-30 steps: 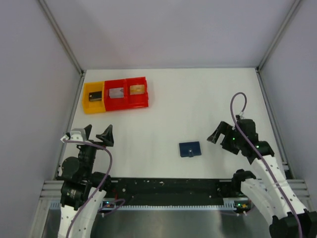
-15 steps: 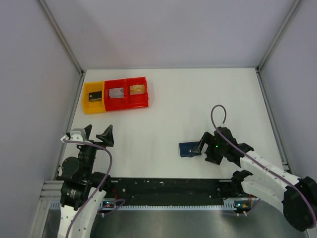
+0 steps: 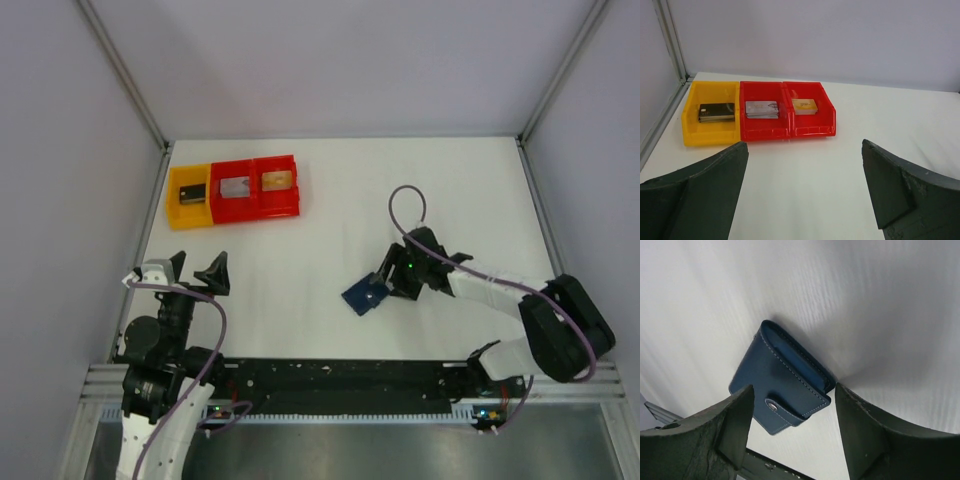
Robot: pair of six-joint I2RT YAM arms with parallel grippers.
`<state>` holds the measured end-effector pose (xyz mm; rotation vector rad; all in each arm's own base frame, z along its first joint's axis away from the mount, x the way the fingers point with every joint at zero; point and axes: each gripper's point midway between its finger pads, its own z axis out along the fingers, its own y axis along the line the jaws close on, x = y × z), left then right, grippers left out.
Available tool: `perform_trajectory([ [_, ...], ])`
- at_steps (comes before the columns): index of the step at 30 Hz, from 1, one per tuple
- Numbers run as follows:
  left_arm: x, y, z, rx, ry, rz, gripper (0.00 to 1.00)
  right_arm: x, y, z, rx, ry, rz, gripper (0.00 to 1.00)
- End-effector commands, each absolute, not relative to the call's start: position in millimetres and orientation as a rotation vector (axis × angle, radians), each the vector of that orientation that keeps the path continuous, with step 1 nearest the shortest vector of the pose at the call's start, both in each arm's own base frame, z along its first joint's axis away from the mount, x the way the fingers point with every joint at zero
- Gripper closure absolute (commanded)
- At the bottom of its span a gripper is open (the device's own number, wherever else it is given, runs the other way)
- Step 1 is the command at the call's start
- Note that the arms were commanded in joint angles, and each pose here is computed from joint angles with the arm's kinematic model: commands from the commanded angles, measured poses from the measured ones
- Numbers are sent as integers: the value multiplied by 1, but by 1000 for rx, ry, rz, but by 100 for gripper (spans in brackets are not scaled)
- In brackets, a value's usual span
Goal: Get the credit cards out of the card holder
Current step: Move the card holder to the center of the board.
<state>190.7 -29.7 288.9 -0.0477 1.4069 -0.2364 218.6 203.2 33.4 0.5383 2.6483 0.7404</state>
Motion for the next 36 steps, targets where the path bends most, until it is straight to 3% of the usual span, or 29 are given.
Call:
perform_trajectory([
  [1,187,-30,302,-42,1349,-244,1,267,233,57,328,2577,756,36],
  [9,197,-41,293,-10,1399,-278,1,295,279,75,-14,2606,827,35],
  [17,204,-56,281,33,1484,-337,1,273,257,106,-223,2512,495,31],
  [19,207,-57,276,32,1510,-336,1,258,257,104,-281,2520,413,34],
  [26,213,-66,262,62,1601,-362,1,240,255,85,-371,2549,190,58],
  [36,216,-79,251,-48,1677,-502,1,248,268,73,-400,2562,153,63],
])
